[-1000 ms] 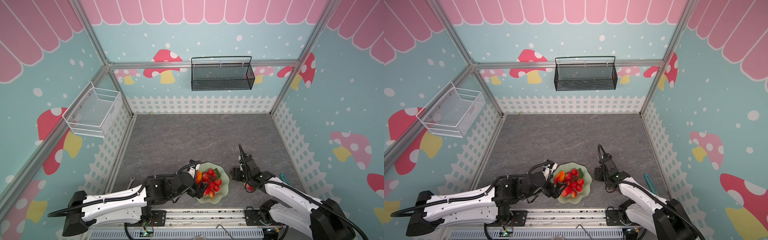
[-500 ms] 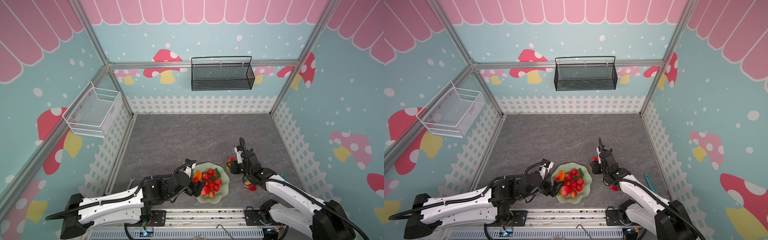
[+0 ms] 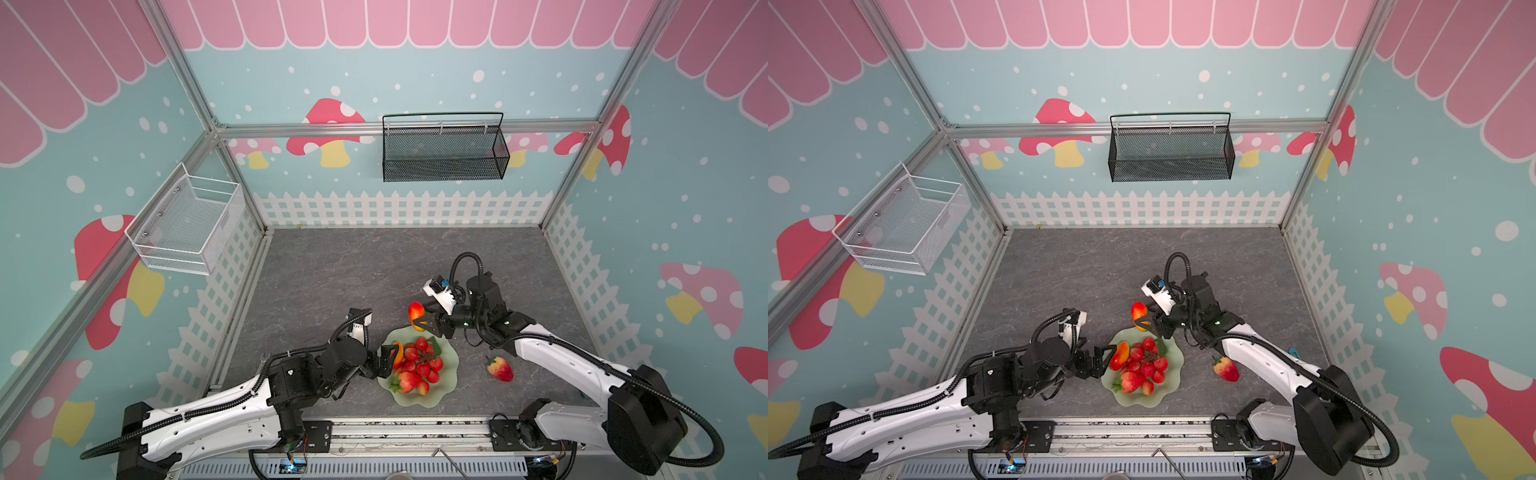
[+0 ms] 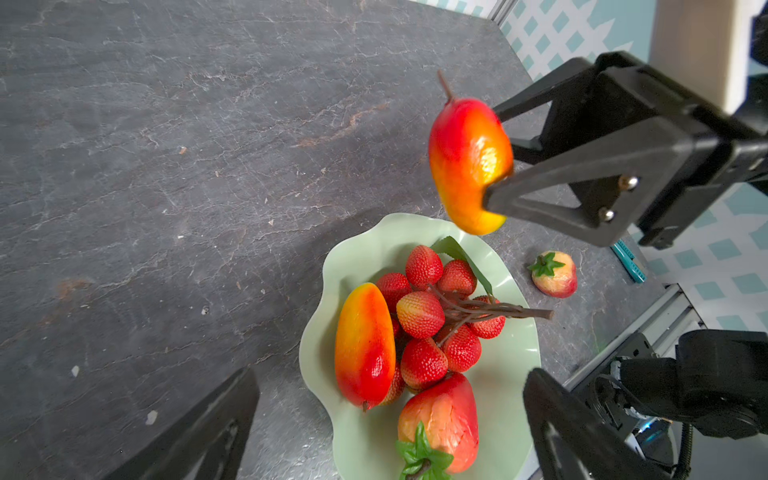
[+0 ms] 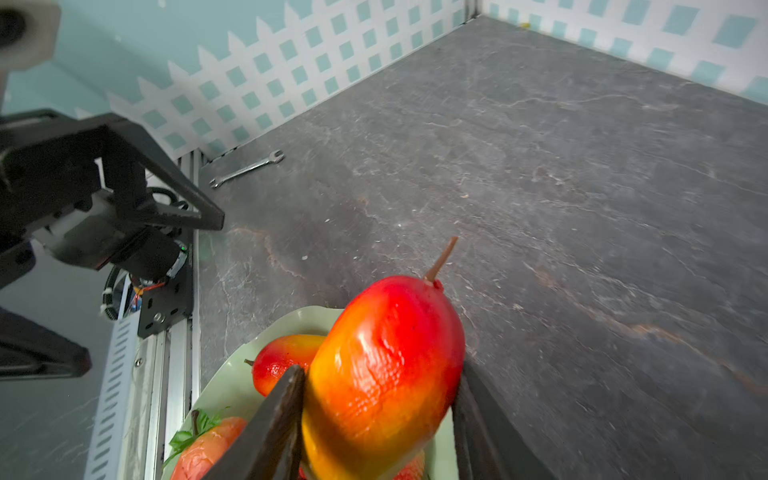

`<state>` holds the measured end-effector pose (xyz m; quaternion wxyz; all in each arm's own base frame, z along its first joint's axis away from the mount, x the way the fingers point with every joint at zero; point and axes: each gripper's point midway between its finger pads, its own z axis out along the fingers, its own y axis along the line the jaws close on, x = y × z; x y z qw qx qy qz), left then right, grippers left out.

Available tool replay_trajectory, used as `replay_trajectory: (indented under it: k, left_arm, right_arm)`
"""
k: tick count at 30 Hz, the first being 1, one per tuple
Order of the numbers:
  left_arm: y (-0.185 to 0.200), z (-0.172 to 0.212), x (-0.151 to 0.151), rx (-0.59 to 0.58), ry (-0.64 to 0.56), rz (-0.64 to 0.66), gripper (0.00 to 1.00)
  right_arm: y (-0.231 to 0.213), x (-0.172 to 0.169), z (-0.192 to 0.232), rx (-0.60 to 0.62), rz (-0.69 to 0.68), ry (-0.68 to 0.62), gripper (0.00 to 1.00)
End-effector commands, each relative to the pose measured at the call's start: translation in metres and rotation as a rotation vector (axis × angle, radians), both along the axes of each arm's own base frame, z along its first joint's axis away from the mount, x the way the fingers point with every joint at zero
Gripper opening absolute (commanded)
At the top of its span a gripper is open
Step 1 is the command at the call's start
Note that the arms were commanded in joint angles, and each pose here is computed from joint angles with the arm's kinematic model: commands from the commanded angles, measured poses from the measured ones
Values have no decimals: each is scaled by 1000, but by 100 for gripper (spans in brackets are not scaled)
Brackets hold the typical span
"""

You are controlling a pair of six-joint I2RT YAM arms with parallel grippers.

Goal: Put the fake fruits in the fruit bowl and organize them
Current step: 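Grasp the mango beyond the bowl with the right gripper and lift it, then lower the mango into the bowl and open the right gripper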

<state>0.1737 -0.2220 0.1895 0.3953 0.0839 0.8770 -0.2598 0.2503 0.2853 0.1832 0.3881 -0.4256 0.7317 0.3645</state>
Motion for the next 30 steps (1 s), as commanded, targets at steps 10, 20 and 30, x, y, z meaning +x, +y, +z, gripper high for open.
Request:
replay_trajectory:
  k: [10, 20, 30]
  left_arm:
    - [19, 0, 1, -1, -2, 65, 100]
    - [28, -3, -2, -11, 1, 75, 100]
    - [28, -4, -2, 1, 3, 77, 100]
  right_arm:
    - [23, -1, -40, -252, 155, -164, 39]
    - [33, 1, -62, -352, 167, -193, 40]
    - [32, 4, -76, -418, 155, -196, 43]
